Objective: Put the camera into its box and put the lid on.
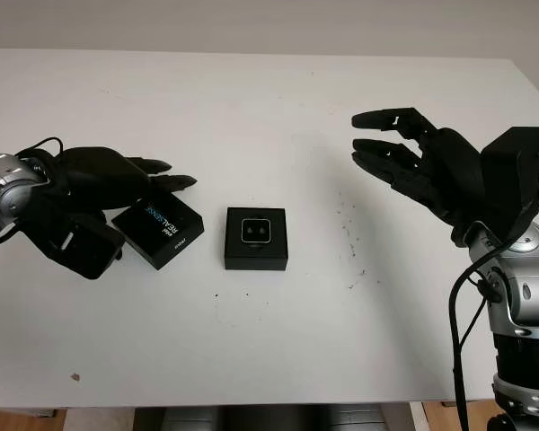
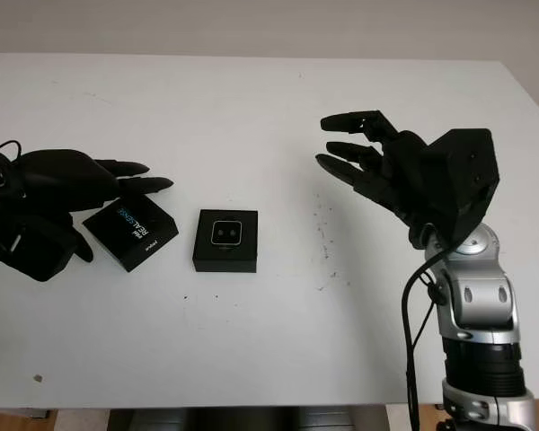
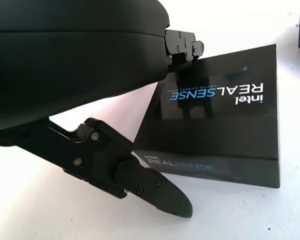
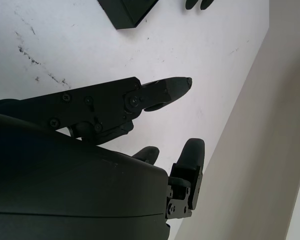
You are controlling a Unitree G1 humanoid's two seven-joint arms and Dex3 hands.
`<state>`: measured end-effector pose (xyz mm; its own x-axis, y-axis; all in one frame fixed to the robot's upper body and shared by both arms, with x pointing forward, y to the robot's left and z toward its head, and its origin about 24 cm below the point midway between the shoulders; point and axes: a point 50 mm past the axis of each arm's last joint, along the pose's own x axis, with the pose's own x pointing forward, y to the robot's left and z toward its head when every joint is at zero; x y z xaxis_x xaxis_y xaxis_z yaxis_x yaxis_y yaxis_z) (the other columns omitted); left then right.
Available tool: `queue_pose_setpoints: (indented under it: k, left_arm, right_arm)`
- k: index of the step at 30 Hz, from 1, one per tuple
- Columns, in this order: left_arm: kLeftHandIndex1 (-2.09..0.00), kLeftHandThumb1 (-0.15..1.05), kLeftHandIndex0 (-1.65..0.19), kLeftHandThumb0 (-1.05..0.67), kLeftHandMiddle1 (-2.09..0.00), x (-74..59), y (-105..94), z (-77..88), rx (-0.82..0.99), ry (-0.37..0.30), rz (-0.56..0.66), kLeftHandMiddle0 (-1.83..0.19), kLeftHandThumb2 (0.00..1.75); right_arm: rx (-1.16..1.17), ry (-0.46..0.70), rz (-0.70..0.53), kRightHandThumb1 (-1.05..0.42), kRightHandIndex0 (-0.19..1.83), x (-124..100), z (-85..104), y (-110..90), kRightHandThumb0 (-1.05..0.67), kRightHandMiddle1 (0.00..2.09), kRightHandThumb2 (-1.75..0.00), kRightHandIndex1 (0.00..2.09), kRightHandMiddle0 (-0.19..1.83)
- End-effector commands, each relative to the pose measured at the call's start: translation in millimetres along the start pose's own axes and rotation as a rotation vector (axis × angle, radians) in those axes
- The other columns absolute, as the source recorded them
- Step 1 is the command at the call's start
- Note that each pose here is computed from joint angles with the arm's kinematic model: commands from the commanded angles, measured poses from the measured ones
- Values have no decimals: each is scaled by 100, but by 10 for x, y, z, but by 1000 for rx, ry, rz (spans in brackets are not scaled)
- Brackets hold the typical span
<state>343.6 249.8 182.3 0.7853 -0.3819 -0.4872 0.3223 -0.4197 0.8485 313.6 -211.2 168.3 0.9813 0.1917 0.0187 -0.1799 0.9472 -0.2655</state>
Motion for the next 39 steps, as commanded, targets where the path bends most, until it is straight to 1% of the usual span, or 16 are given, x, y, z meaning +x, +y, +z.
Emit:
queue_pose_setpoints:
  k: [1,5,8,9,10,11,12,13,15,16,19,27,31,35,36,39]
  left_arm:
    - [-7,79,3,-47,-7,17,-91,20,-28,-10,-21,0,6]
    - [-11,83,-7,-46,-9,30,-131,49,-34,-14,19,-10,7]
    - [-17,87,-25,-42,-14,42,-179,55,-23,-17,96,-31,7]
    - [-20,89,-31,-41,-26,45,-198,48,-23,-19,125,-35,7]
    - [-30,93,-39,-37,-77,45,-215,40,-23,-23,155,-22,6]
    - [-49,95,-37,-35,-105,45,-230,29,-24,-27,181,-15,6]
    - [-84,97,-26,-33,-128,42,-239,18,-20,-29,197,-11,6]
    - [-131,101,-11,-33,-161,39,-245,6,-20,-31,211,-1,6]
    - [-168,104,3,-36,-190,34,-252,-18,-19,-26,223,8,9]
    - [-178,104,9,-38,-200,35,-252,-26,-23,-22,224,13,10]
    - [-176,105,13,-40,-196,37,-258,-37,-36,-18,213,14,13]
    - [-168,105,7,-50,-178,34,-297,-49,-142,-11,205,3,24]
    - [-156,105,5,-53,-169,38,-275,-65,-245,1,182,0,32]
    - [-154,105,5,-51,-167,30,-219,-88,-423,5,161,-2,37]
    - [-163,105,6,-50,-178,25,-201,-90,-453,-1,160,0,39]
    - [-173,105,6,-45,-185,14,-166,-98,-528,-10,167,-3,41]
  right_arm:
    - [-23,-33,-7,-105,10,-8,88,-38,-33,113,-6,62,-5]
    - [-13,-33,-2,-104,10,1,82,-38,-34,114,-6,62,-6]
    - [-10,-31,-1,-104,10,1,85,-29,-34,117,-6,63,-6]
    - [-9,-30,-1,-104,10,0,83,-28,-34,117,-6,63,-6]
    - [-13,-31,2,-104,9,-1,80,-27,-34,117,-5,63,-7]
    - [-15,-34,6,-104,9,-2,75,-28,-35,117,-5,63,-7]
    - [-17,-35,9,-105,9,-3,70,-29,-35,117,-6,63,-7]
    - [-19,-35,11,-105,9,-3,65,-30,-35,117,-5,62,-6]
    - [-20,-32,9,-104,9,-1,63,-26,-35,117,-5,62,-6]
    - [-18,-30,9,-104,9,0,62,-24,-35,117,-5,62,-6]
    - [-17,-27,9,-104,10,2,61,-19,-34,116,-5,62,-5]
    - [-24,-34,13,-105,10,-3,59,-4,-33,121,-6,62,-6]
    - [-34,-49,18,-105,12,-5,36,1,-32,124,-6,63,-5]
    - [-60,-58,20,-104,13,-4,15,2,-33,126,-5,65,-5]
    - [-60,-59,20,-104,12,-2,8,2,-32,126,-5,65,-5]
    - [-66,-57,17,-104,13,1,2,7,-33,126,-5,65,-4]
